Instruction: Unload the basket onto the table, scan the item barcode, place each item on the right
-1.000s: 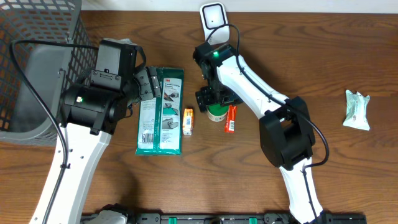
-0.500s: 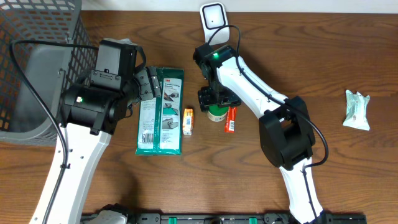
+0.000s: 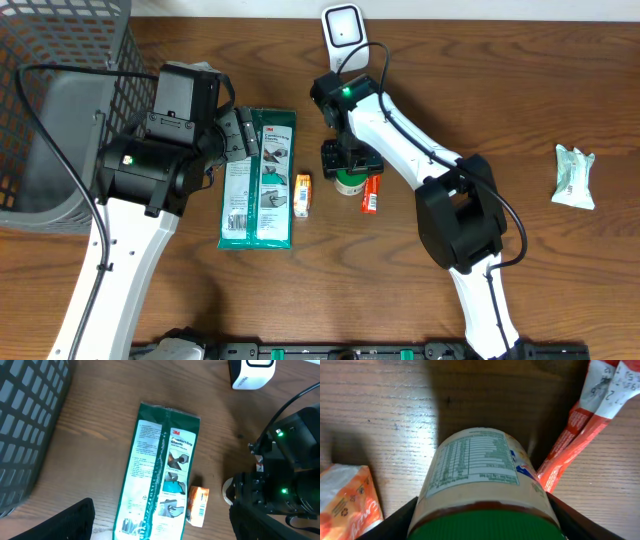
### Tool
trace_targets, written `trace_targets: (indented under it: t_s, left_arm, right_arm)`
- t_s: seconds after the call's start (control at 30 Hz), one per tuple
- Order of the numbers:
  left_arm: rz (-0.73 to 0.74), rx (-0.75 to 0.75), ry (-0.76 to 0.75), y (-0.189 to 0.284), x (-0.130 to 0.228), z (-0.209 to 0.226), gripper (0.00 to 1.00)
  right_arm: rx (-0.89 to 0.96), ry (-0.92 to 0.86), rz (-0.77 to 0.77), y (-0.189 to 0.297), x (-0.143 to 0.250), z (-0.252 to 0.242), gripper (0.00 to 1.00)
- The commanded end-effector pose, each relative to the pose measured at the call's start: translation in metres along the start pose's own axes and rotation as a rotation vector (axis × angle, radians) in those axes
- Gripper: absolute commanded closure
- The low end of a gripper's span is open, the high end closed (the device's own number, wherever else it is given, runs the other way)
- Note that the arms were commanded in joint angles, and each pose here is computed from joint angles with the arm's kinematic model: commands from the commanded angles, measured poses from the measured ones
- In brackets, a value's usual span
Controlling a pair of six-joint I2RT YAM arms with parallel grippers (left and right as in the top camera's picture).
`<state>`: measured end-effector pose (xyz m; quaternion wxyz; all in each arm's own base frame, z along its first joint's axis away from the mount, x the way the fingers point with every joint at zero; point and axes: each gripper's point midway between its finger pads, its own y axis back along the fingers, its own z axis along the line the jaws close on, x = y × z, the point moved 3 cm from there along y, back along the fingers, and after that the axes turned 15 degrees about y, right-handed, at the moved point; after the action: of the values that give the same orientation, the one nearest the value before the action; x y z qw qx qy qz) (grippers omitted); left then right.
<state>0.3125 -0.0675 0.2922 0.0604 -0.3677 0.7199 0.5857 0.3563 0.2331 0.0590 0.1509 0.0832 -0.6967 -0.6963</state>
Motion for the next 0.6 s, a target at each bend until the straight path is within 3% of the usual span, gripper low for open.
trace_targets:
  t_s: [0.0,0.57]
  left_arm:
    - [-0.018,-0.006,-0.005,0.0029,-0.0052,0.0006,0.14]
    - [-0.018,-0.006,-0.005,0.0029,-0.0052,0.0006,0.14]
  right_arm:
    - [0.013,-0.029,0.013,-0.0118,0.0033,-0.0035,0.34]
    - [0.007,-0.019,-0.015,-0.0164,-0.0017,0.0007,0.36]
